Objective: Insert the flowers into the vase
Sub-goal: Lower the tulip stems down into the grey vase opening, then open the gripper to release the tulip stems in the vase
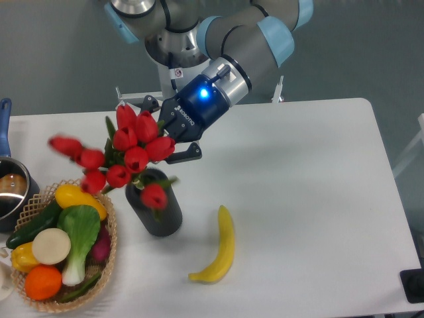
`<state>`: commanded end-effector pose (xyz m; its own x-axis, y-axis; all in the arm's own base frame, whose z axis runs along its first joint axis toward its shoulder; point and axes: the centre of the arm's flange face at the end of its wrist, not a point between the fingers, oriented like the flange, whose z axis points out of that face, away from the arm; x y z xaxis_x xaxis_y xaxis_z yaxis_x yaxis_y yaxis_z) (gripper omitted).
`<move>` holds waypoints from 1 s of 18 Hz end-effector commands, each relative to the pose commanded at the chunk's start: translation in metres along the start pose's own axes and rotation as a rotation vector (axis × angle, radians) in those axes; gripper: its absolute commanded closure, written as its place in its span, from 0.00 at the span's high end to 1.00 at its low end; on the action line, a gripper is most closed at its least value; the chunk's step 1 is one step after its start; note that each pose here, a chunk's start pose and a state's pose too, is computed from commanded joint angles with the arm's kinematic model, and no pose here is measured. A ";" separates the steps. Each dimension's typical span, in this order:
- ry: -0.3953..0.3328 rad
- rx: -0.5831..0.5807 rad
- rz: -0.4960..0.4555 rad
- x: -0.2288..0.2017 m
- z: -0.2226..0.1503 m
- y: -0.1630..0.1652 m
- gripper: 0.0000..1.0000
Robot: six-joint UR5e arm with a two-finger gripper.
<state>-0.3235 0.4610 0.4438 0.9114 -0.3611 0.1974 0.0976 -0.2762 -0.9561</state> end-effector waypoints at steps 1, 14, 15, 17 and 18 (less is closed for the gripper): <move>-0.004 0.001 0.002 -0.001 -0.002 -0.001 0.00; -0.005 -0.018 -0.042 -0.017 0.003 0.031 0.18; -0.001 -0.026 -0.050 -0.018 0.006 0.041 0.26; 0.006 -0.037 -0.034 -0.019 0.010 0.060 0.36; 0.005 -0.047 -0.018 -0.020 0.011 0.069 0.43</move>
<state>-0.3303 0.4594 0.3718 0.9077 -0.3597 0.2159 0.0953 -0.3244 -0.9411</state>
